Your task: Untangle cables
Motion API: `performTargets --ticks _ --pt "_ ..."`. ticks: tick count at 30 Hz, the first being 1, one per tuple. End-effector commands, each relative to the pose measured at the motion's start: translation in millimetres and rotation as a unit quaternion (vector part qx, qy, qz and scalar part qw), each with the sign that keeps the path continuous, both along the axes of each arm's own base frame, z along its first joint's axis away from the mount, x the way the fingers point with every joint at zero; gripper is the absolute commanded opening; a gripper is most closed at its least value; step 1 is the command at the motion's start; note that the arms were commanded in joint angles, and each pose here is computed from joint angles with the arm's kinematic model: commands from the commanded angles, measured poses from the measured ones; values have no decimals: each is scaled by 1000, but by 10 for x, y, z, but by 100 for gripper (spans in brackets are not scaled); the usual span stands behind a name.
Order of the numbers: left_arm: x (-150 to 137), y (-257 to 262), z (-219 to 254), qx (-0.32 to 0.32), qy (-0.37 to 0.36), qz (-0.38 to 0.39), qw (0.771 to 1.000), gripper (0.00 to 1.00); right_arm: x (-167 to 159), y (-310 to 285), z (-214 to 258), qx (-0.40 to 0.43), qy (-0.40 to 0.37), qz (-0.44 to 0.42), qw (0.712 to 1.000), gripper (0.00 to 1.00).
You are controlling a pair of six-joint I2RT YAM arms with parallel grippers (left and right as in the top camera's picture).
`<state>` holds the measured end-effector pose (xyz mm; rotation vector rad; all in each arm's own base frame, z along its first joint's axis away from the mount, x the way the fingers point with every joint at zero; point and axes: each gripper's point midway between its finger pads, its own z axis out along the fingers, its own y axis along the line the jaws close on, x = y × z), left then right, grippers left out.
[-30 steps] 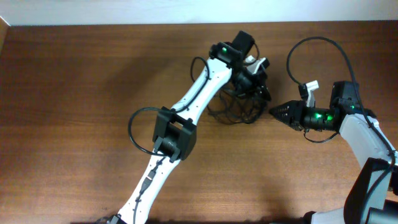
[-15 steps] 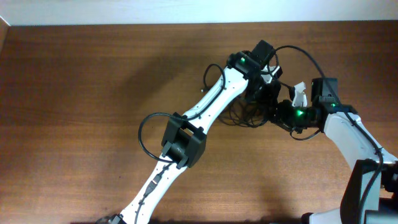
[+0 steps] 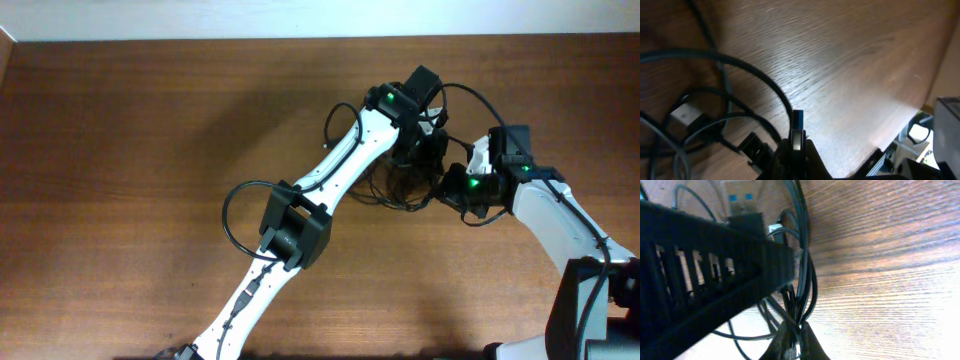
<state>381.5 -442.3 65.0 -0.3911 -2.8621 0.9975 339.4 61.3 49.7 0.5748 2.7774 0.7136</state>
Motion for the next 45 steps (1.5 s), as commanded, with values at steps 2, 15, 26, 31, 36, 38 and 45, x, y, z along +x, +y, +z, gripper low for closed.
performTargets --ticks 2,15,26,31,36,38,45 --pt "395 428 30 49 -24 69 996 0 -142 -240 -163 -70 33 -10 997 4" --pt "679 1012 -162 152 -49 131 979 0 -448 -221 -218 -83 71 64 992 4" --pt "561 929 168 97 -77 36 992 71 -280 105 -48 16 20 84 996 56" --pt "465 1183 248 170 -87 40 981 75 -263 103 -45 15 16 84 996 61" --pt "199 1340 151 234 -89 -42 967 51 -262 58 -70 0 17 84 996 64" --pt "154 1372 139 255 -94 -53 961 33 -261 51 -73 -3 17 84 996 64" --pt "82 1306 -1 292 -113 -74 947 30 -269 26 -88 -11 20 82 996 64"
